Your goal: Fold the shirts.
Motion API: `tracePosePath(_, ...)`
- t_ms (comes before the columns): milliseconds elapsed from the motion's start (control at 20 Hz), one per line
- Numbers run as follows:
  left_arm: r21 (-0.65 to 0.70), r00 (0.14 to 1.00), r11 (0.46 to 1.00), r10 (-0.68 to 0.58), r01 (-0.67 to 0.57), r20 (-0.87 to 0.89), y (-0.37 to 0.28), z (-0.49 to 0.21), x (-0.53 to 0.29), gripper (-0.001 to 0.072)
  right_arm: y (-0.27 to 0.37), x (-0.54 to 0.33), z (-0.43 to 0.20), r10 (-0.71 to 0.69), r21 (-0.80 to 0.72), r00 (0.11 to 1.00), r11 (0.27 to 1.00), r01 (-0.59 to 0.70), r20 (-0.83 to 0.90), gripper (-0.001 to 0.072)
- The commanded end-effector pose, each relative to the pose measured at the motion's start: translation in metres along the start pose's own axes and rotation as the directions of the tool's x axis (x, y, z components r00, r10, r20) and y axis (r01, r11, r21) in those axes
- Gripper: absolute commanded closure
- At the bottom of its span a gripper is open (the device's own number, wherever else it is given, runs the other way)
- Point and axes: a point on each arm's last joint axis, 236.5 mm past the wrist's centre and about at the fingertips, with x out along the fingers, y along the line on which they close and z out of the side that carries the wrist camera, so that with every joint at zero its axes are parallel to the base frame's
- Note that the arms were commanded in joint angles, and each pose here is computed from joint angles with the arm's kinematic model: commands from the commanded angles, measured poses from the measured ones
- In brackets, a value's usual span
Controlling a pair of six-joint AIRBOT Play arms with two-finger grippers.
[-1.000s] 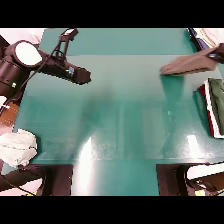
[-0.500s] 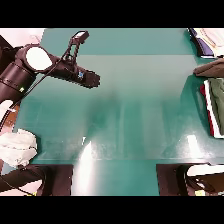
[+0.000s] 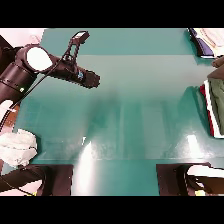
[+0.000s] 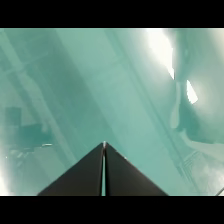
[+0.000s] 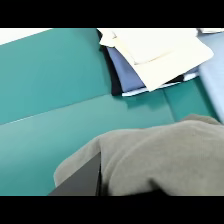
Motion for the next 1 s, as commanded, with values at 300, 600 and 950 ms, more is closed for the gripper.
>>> tracePosePath(300,0.044,1.0,0.999,0.02,-0.02,-0.017,0.005,-0.004,0.0,0.0682,-0.028,-0.058,-0.065,-0.065,0.185,0.959,0.976,0.119,-0.276,0.0693)
tracePosePath(600,0.068,0.999,0.998,0.019,-0.017,-0.027,0.004,-0.007,0.0,0.0682,-0.065,-0.096,-0.132,-0.221,0.234,0.8,0.883,0.407,-0.558,0.0691)
tracePosePath(950,0.068,0.999,0.998,0.019,-0.017,-0.028,0.004,-0.007,0.0,0.0682,-0.059,-0.108,-0.15,-0.197,0.227,0.748,0.877,0.423,-0.634,0.0222)
